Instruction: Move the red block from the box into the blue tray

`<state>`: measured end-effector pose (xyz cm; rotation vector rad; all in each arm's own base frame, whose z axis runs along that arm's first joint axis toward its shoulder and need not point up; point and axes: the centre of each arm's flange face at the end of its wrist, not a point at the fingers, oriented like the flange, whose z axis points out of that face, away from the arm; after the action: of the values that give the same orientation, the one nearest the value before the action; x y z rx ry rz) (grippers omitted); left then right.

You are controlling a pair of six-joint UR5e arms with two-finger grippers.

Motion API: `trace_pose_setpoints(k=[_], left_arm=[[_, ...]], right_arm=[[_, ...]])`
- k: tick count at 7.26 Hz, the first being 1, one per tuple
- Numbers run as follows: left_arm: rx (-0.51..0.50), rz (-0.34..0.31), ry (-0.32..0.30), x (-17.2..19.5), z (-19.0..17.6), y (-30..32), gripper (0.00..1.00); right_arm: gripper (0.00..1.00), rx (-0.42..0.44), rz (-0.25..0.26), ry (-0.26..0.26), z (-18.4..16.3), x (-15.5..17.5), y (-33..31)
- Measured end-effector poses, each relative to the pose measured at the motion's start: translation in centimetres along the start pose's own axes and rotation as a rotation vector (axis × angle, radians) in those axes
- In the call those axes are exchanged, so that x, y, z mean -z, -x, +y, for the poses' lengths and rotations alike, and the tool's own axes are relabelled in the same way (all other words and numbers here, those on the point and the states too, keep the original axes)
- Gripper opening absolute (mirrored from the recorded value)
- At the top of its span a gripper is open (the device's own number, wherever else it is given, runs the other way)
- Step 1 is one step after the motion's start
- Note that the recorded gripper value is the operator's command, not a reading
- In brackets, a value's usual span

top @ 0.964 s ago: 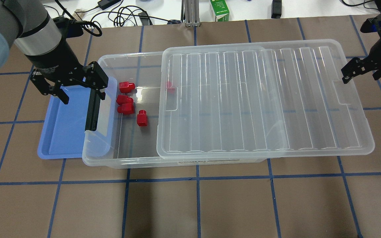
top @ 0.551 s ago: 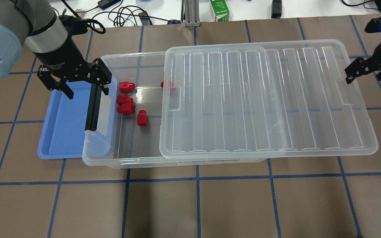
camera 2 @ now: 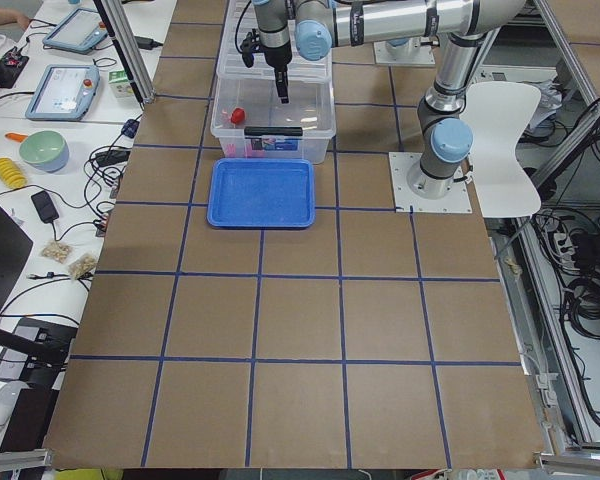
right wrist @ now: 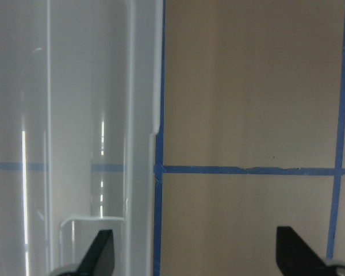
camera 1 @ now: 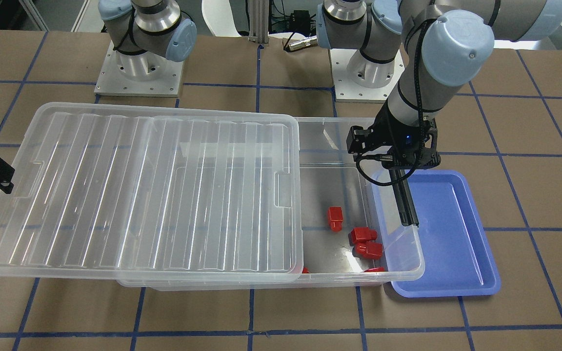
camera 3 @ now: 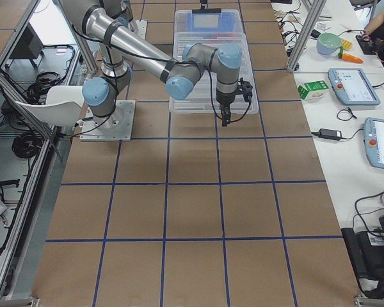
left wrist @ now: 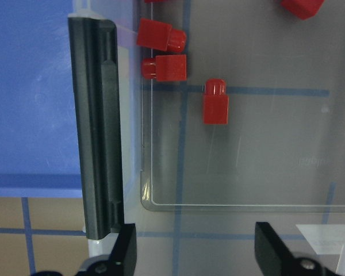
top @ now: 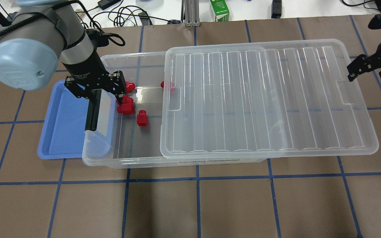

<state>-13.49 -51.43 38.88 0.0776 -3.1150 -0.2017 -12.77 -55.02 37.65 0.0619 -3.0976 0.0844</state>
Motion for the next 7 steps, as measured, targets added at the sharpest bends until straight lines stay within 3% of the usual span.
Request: trace_pose_setpoints(k=[4, 7], left_arm=[[0.009, 0.004, -0.011, -6.3, -2.5, -0.4, 0.76], [0.012, 0.034, -0.010, -10.0, -4.5, -0.9, 0.76]], right_arm=[[1.00, -0.011, -0.004, -0.002, 4.6, 10.8, 3.1], [1.00, -0.045, -0.002, -0.029, 6.4, 14.6, 8.1]])
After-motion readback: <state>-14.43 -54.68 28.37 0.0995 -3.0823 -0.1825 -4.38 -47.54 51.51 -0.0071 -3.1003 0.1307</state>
